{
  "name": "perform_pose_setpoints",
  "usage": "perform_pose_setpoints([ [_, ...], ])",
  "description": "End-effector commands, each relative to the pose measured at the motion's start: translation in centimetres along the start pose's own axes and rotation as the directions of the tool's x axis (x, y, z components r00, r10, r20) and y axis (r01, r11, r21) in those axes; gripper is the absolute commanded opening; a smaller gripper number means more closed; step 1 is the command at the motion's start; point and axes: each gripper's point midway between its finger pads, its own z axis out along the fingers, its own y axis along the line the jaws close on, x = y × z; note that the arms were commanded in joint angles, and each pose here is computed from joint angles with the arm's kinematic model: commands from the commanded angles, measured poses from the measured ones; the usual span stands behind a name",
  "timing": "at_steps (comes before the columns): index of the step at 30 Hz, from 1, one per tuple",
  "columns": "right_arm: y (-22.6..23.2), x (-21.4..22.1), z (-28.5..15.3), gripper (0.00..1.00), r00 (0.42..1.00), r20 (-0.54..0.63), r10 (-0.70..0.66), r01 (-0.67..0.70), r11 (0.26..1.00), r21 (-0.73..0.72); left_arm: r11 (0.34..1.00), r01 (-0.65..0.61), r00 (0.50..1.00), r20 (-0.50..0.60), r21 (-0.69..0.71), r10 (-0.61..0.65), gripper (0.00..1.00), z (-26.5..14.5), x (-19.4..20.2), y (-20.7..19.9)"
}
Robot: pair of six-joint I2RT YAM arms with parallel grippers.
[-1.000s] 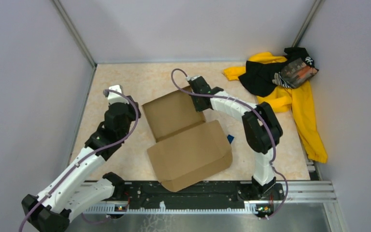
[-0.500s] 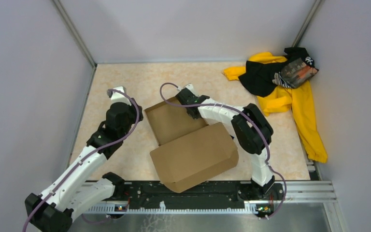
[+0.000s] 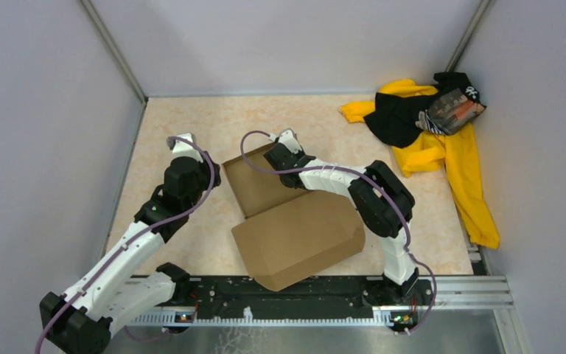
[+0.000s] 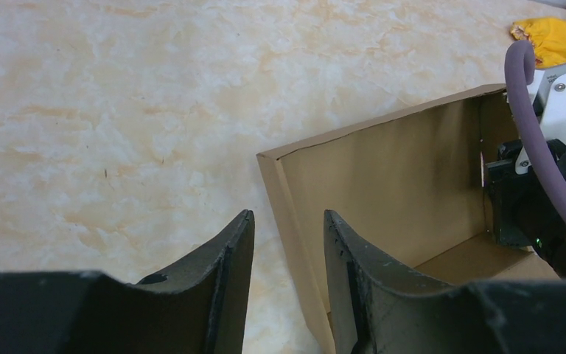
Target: Fold the paper box
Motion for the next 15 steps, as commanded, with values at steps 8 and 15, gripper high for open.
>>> perform_pose_setpoints([
  [8, -0.6, 3.8, 1.7, 0.0, 0.996, -0.07, -0.047, 0.057, 0.987, 0.152, 1.0, 0.019, 1.0, 0.016, 0.011, -0.02, 0.46, 0.2, -0.5, -0.2],
  [15, 0.5, 3.4, 1.4, 0.0, 0.997, -0.071, -0.033, 0.039, 0.996, 0.084, 1.0, 0.017, 1.0, 0.01, 0.007, -0.017, 0.46, 0.2, -0.4, -0.2],
])
